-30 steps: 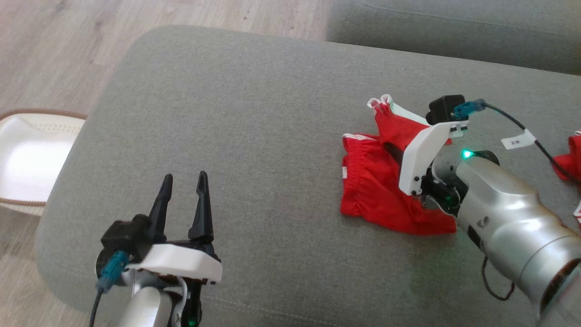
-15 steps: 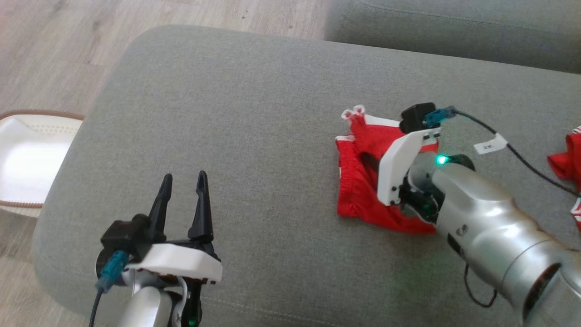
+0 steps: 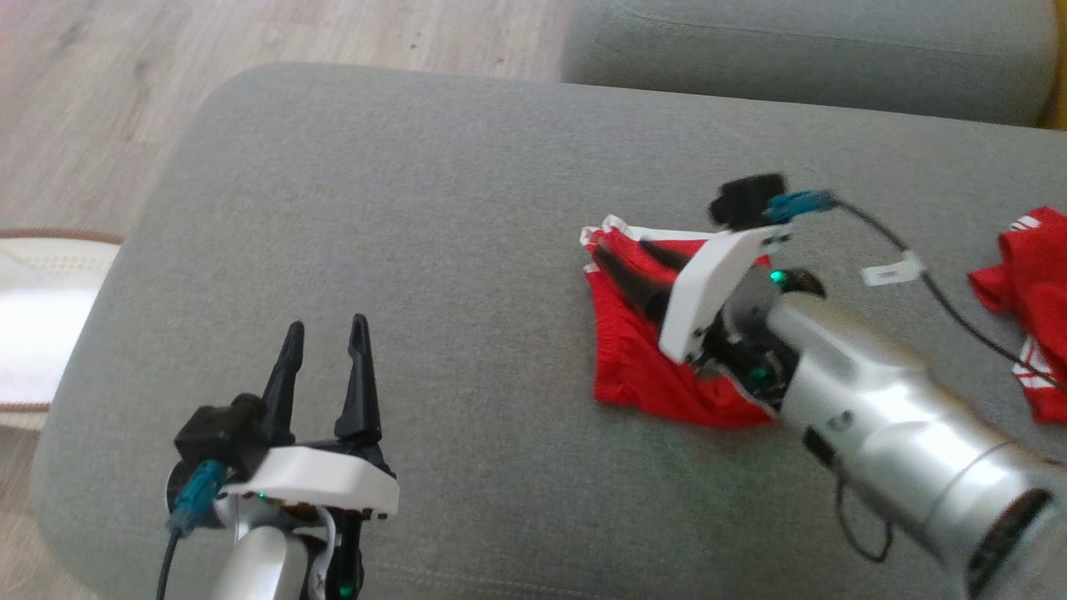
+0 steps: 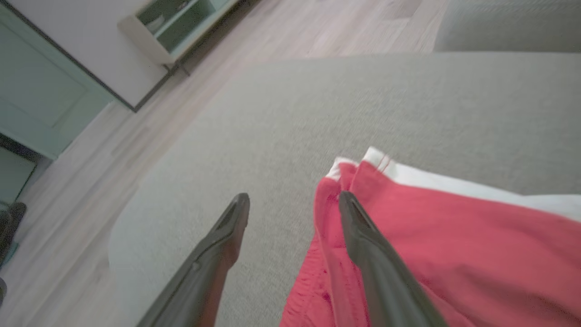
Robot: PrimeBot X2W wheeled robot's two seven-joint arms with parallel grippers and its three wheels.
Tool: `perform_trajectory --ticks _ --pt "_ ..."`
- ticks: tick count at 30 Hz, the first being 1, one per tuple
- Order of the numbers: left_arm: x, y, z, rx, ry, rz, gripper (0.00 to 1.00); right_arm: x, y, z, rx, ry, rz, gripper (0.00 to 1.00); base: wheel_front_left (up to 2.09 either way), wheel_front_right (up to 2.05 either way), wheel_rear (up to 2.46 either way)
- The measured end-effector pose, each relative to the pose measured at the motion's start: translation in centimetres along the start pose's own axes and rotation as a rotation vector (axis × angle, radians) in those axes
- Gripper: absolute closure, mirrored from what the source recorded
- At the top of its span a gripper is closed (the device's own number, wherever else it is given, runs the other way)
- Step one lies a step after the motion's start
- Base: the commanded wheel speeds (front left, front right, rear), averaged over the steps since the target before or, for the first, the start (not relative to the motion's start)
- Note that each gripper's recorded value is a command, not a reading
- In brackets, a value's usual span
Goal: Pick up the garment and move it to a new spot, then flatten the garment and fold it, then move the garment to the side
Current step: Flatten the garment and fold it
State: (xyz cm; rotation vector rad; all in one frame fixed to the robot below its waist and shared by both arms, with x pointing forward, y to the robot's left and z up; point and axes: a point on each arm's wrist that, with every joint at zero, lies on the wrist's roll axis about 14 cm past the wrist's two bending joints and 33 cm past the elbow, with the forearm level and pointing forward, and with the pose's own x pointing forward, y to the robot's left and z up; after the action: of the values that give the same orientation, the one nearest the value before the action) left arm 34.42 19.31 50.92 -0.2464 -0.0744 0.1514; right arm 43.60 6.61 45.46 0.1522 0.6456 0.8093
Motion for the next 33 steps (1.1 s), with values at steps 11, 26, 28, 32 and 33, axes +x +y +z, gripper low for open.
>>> perform_trajectory --ticks 11,26,28,32,33 --pt "0.3 -1.1 -0.2 -0.006 0.004 -0.040 0.00 -8.4 -11.7 7.4 0.260 -0.396 -0.220 0.00 0.00 0.00 0.00" --pt "-0.5 0.7 -0.4 0.005 0.014 0.014 0.00 -3.2 -7.0 -4.1 0.692 0.066 -0.079 1.00 0.00 0.00 0.00" --pt "-0.7 1.2 -0.4 0.008 0.014 0.030 0.00 -2.2 -5.0 -4.9 0.751 0.121 -0.023 1.00 0.00 0.00 0.00" --pt "-0.9 1.6 -0.4 0.010 0.015 0.041 0.00 -1.4 -1.9 -6.2 0.826 0.181 0.065 1.00 0.00 0.00 0.00" --pt "-0.9 1.7 -0.4 0.010 0.015 0.044 0.00 -1.3 -0.8 -6.6 0.842 0.199 0.091 1.00 0.00 0.00 0.00"
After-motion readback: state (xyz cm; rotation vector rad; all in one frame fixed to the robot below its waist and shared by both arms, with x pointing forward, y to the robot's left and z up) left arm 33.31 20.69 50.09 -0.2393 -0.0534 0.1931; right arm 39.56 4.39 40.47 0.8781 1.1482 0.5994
